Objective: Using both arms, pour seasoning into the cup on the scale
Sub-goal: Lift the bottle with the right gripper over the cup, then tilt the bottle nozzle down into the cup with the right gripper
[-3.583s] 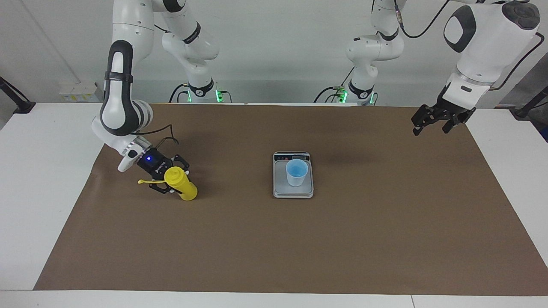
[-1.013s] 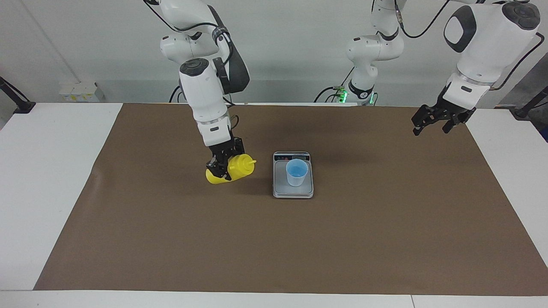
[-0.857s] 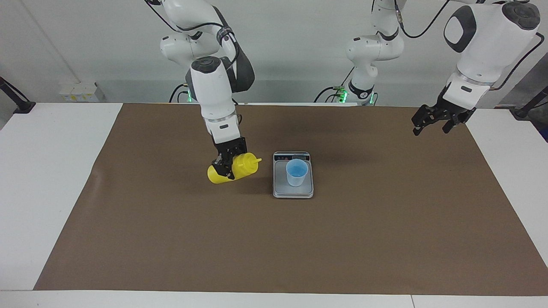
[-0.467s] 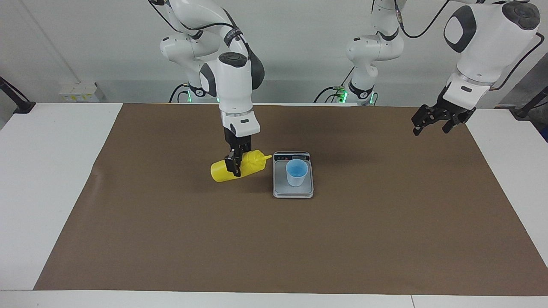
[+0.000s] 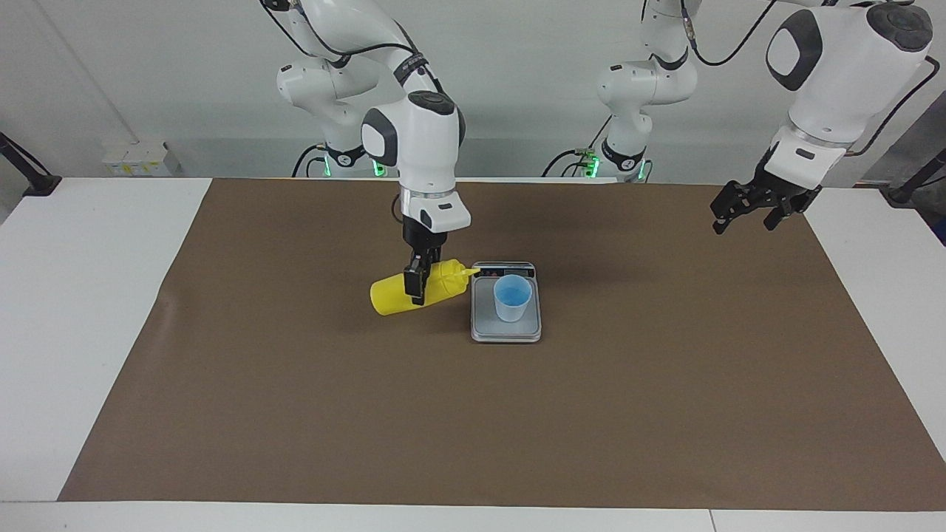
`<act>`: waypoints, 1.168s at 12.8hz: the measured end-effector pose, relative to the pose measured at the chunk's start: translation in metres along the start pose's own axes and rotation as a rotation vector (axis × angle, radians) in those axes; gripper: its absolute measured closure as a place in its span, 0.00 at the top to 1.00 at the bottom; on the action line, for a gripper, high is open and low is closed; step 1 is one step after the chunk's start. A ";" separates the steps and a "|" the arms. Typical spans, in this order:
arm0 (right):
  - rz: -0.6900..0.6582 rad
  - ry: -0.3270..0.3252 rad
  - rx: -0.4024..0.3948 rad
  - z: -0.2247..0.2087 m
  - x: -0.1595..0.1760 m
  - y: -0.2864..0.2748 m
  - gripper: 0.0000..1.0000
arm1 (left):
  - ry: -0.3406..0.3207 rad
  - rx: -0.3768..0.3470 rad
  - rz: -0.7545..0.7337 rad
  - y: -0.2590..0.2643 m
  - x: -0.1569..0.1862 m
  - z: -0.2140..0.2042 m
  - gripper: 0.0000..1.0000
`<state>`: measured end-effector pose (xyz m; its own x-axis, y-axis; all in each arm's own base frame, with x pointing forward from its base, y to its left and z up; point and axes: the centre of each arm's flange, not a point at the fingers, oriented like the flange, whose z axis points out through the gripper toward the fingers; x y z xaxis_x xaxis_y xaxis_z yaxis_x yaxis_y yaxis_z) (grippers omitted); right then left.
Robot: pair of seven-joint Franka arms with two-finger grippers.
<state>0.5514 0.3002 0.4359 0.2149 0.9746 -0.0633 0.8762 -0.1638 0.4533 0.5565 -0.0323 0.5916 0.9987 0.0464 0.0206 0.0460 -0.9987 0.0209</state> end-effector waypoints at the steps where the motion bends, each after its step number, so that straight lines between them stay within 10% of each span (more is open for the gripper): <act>1: -0.010 -0.012 -0.022 0.000 0.005 -0.004 0.47 | 0.000 0.000 0.000 0.000 0.000 0.000 1.00; 15: -0.147 -0.236 -0.390 0.018 0.074 -0.088 0.47 | 0.000 0.000 0.000 0.000 0.000 0.000 1.00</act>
<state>0.4983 0.3841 0.3753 0.2323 0.9145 -0.3313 0.6870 0.0869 0.7215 0.5564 -0.0323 0.5916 0.9987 0.0464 0.0206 0.0460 -0.9987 0.0209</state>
